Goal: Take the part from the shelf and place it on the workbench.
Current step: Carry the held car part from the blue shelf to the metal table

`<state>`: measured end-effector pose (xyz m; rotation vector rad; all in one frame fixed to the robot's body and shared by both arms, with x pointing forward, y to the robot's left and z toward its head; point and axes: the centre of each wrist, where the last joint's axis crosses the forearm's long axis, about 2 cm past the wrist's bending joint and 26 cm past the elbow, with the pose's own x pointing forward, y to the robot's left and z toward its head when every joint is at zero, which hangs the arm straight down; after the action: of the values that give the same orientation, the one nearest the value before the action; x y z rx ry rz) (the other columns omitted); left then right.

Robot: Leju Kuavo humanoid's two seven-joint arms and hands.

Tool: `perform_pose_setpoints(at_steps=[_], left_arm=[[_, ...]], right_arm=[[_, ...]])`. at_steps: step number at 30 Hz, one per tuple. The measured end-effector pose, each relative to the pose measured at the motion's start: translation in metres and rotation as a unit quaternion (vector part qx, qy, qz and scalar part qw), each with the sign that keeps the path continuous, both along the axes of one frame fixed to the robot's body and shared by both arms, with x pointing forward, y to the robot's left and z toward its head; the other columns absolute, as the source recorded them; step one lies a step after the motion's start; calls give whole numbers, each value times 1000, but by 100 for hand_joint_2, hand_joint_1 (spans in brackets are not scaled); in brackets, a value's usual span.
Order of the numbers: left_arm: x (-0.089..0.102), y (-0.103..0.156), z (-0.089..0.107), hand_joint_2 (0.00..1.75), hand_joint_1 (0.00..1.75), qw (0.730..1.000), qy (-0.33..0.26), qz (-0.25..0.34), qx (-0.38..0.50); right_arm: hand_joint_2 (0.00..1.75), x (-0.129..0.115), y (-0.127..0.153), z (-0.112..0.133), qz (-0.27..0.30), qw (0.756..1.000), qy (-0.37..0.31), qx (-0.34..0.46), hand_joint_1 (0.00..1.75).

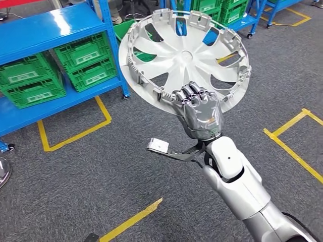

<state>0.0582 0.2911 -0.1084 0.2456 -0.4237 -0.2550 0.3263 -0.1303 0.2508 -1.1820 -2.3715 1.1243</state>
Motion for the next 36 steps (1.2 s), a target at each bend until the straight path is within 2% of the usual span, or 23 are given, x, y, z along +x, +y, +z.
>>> perform_pose_setpoints(at_steps=[36], left_arm=[[16, -5, 3, 175, 0, 999, -1, -46, 8]], right_arm=[[175, 4, -22, -7, -41, 999, 24, -3, 175]])
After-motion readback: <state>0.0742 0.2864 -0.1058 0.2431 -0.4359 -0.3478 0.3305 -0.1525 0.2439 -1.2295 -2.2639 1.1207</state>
